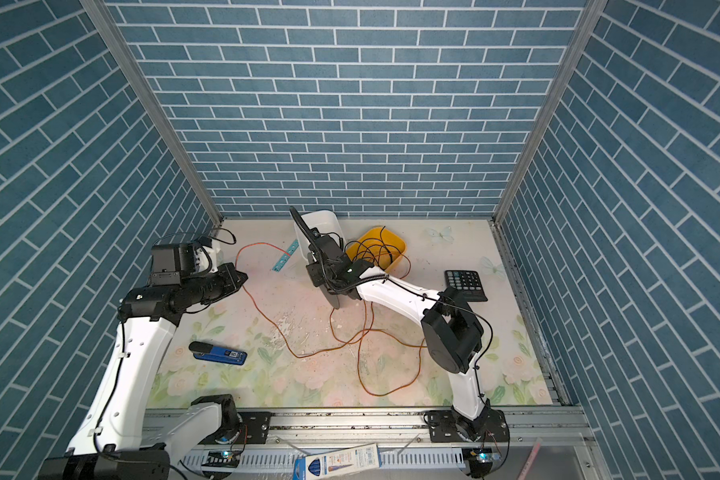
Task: Wrap the cables
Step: 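Carry the upright spool toward the left gripper's held red cable, then grasp the spool's flange with the left gripper while the right gripper takes the red cable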
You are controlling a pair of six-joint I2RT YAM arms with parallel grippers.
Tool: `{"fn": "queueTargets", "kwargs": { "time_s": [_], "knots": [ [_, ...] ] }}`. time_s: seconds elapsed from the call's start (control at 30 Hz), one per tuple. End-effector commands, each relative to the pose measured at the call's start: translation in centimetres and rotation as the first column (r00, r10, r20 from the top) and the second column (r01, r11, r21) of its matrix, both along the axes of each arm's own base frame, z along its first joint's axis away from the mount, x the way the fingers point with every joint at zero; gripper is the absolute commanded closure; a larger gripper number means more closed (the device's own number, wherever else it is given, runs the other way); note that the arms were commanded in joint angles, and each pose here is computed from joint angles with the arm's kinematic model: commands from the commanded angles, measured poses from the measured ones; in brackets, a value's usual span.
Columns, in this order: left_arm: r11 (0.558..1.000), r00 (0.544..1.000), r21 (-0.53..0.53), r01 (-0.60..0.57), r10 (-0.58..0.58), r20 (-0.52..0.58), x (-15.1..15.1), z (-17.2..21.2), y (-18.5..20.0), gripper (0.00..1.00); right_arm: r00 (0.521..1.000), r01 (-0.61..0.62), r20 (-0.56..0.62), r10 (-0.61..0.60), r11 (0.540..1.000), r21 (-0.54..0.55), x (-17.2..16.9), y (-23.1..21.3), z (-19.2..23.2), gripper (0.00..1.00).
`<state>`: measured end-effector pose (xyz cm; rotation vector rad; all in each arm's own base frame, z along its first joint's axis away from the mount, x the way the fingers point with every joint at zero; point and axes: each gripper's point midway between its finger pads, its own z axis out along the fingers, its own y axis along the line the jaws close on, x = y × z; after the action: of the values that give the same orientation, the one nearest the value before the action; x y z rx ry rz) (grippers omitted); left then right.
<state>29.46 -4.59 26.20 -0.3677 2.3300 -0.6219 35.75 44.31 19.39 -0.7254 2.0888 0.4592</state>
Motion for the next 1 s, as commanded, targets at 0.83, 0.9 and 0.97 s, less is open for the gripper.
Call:
{"fn": "queueTargets", "kwargs": {
  "time_s": [0.83, 0.9, 0.97],
  "knots": [
    [0.924, 0.982, -0.375, -0.078, 0.137, 0.134, 2.7, 1.1, -3.3, 0.97, 0.915, -0.344, 0.232, 0.330, 0.939, 0.017, -11.8, 0.0, 11.2, 0.33],
    [0.927, 0.983, -0.368, -0.069, 0.126, 0.132, 2.8, 1.0, -3.8, 0.97, 0.908, -0.361, 0.229, 0.352, 0.933, -0.001, -12.7, 0.9, 10.5, 0.34],
    [0.927, 0.984, -0.369, -0.062, 0.119, 0.135, 2.9, 1.0, -4.4, 0.97, 0.903, -0.379, 0.217, 0.371, 0.925, -0.007, -13.3, 2.1, 9.6, 0.35]
  ]
}}
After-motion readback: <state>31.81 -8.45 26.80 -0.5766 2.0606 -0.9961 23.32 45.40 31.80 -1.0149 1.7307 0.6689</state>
